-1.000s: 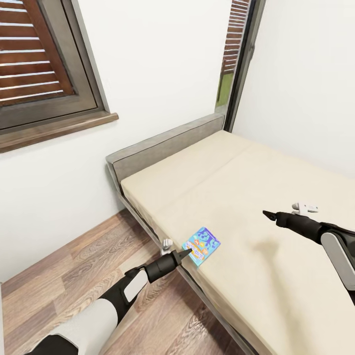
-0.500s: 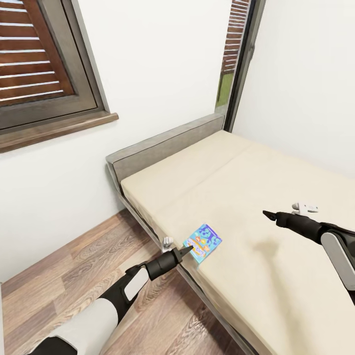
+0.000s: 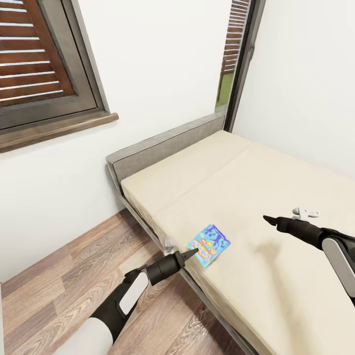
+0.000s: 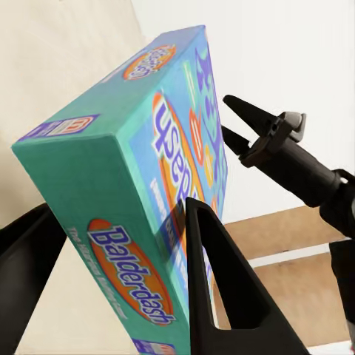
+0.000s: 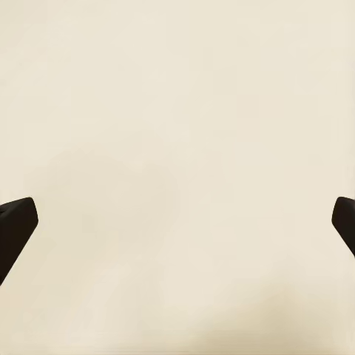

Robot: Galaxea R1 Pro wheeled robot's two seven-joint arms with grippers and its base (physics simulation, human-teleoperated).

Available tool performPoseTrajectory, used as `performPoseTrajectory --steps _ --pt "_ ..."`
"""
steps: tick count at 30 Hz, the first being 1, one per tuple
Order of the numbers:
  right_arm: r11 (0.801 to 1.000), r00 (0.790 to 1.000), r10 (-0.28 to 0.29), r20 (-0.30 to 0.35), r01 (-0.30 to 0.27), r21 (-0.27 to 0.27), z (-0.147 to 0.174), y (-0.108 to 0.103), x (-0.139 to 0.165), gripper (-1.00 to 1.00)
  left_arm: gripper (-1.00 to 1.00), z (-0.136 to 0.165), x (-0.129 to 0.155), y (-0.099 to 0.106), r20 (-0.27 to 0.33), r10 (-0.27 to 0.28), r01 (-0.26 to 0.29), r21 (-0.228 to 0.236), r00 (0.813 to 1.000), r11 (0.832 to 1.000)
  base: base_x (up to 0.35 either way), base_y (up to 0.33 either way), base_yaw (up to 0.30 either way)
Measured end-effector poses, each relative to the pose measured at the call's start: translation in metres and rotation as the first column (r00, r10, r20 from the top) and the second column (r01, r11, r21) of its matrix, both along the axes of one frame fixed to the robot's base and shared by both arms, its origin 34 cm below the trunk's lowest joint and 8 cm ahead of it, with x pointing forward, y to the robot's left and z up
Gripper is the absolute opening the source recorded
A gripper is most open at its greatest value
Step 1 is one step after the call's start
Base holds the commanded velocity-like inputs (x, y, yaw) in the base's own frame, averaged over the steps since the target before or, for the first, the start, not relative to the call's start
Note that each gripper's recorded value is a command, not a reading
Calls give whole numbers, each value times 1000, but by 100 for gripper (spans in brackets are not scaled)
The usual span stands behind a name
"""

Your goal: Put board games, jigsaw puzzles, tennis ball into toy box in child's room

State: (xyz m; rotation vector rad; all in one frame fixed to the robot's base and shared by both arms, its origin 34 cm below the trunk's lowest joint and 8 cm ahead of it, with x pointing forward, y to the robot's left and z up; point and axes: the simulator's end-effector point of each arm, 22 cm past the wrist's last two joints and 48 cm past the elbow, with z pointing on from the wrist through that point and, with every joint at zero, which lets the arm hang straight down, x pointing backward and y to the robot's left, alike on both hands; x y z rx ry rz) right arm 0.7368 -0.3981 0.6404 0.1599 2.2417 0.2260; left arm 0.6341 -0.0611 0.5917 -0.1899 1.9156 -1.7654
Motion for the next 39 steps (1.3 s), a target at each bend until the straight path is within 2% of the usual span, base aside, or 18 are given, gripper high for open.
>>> performPoseTrajectory --steps 7,12,17,20,21,24,25,30,39 --pt "1000 1000 5 3 -5 -1 1 1 -2 100 -100 8 -13 4 -1 28 -28 54 1000 998 0 0 0" --pt "1000 1000 23 10 -23 5 6 6 -3 100 -100 14 -20 16 16 59 -60 102 998 993 0 0 0" --pt "999 999 40 26 -40 6 14 12 -4 100 -100 13 -22 21 14 68 -70 123 998 990 0 0 0" --pt "999 998 54 23 -54 7 15 16 -7 100 -100 6 -23 26 -5 81 -79 157 997 984 0 0 0" --pt "999 998 54 22 -54 7 15 16 -7 100 -100 7 -23 26 -6 81 -79 154 997 985 0 0 0" --pt "998 998 63 0 -63 12 14 19 -12 100 -100 -2 -24 29 -33 88 -80 196 996 977 0 0 0" --pt "998 998 63 0 -63 12 14 19 -12 100 -100 -2 -24 29 -35 89 -80 194 995 978 0 0 0" --pt "998 998 57 -26 -56 39 16 14 -19 100 -100 -16 -24 34 -74 108 -85 258 991 962 0 0 0" --pt "991 995 95 -9 -94 91 28 22 -22 100 -100 -21 -24 35 -93 118 -88 281 989 956 0 0 0"
